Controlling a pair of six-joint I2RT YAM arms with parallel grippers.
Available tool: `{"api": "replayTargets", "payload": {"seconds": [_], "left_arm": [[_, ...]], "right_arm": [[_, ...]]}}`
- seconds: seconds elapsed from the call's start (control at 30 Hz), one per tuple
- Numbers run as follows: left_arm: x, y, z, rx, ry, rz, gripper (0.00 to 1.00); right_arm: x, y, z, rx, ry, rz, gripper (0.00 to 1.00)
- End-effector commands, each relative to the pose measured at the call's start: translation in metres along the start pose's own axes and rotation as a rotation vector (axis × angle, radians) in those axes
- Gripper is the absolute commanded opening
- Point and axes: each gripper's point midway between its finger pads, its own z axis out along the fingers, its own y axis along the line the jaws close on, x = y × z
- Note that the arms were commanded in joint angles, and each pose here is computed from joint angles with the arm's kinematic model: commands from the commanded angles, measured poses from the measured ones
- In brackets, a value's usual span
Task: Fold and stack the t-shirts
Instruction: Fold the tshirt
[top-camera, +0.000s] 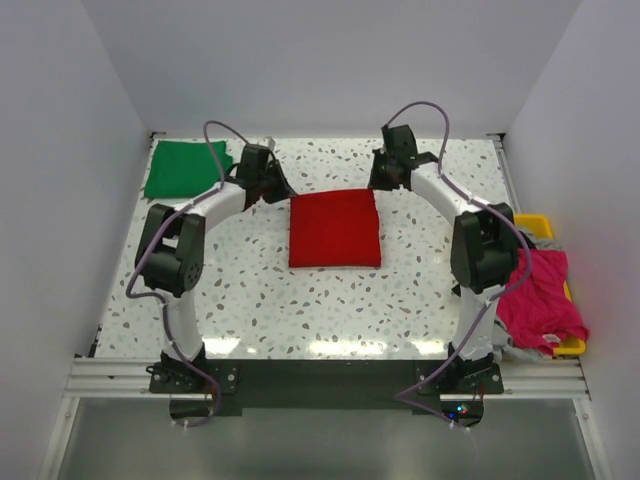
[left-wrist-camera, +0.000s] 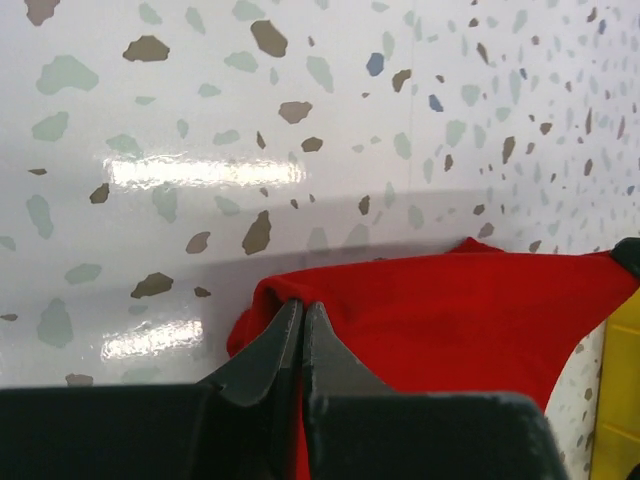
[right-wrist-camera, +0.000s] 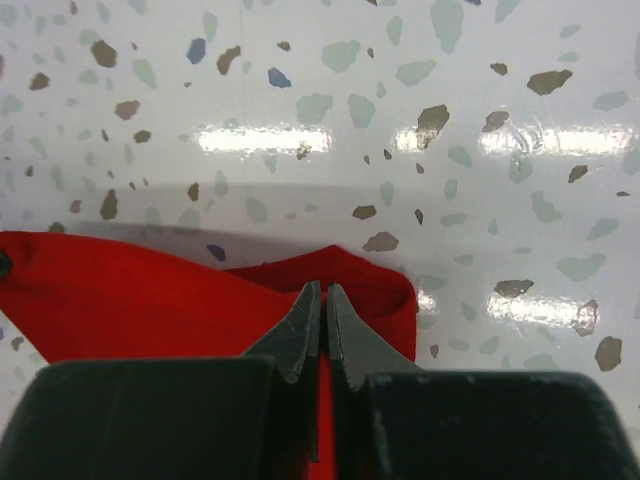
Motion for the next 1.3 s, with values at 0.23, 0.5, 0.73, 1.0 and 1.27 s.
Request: {"api": "replayTargets", "payload": {"seconds": [0.23,0.5,0.73,1.0,1.27], "left_arm": [[-0.017,-0.033,-0.004,0.062,-0.058,0.069,0.01],[0.000,-0.022,0.045,0.080,0.007,0.084,0.07],[-0.024,-0.029,0.038,0.073,-0.037,0.097,0.37],[-0.037,-0.041,-0.003,0.108,-0.109,0.112,0.64],[0.008,-0.048,-0.023,0.177,-0.052,0.140,0.73]], "right_arm": [[-0.008,-0.024,-0.031,0.099,-0.091,0.018,0.00],[0.018,-0.076,0.016,0.191,0.004,0.093,0.00],[0.020,-0.084,0.038,0.184,0.052,0.113,0.00],[0.007,-0.085,0.021,0.195,0.033,0.116,0.47],[0.012,-0.083,-0.030,0.201,0.017,0.132,0.63]]}}
